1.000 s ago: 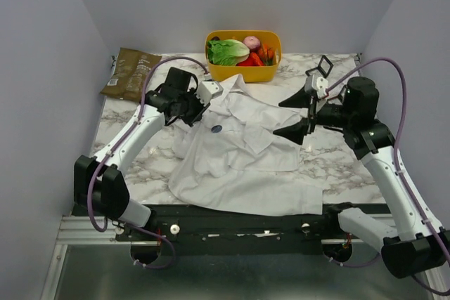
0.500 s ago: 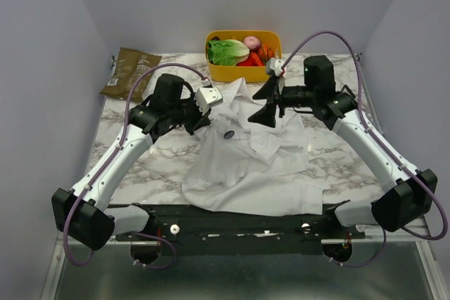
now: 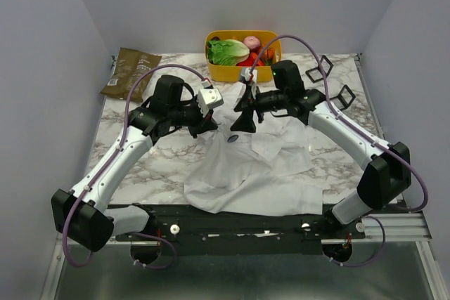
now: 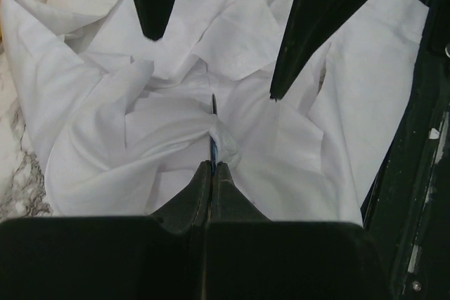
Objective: Remove the brooch from the garment
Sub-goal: Remove the brooch from the clothes.
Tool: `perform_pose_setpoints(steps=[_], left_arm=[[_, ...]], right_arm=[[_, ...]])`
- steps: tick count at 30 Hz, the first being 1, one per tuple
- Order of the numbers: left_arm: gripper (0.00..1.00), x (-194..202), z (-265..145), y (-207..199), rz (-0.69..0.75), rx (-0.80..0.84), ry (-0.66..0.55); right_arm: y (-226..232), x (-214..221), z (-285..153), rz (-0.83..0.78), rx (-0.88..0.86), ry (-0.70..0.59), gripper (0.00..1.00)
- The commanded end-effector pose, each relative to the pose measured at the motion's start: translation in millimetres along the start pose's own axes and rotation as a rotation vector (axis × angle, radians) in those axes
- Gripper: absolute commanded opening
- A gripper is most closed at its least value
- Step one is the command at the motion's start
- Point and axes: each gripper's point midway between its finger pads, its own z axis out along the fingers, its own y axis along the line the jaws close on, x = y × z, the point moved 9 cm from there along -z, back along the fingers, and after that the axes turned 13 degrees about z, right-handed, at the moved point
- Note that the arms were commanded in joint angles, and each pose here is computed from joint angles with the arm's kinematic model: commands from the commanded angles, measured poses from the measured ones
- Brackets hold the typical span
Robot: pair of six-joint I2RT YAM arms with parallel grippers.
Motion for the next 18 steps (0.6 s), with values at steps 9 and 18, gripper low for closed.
perform_pose_setpoints(steps=[9, 18], left_arm=[[0.00, -14, -5, -20, 0.018, 0.146, -0.145], [0.00, -12, -3, -22, 0.011, 0.173, -0.150]], right_arm=[[1, -5, 30, -0.005, -0.078, 0.031, 0.89], [17, 2, 32, -0.024, -0.242, 0.063, 0.84]])
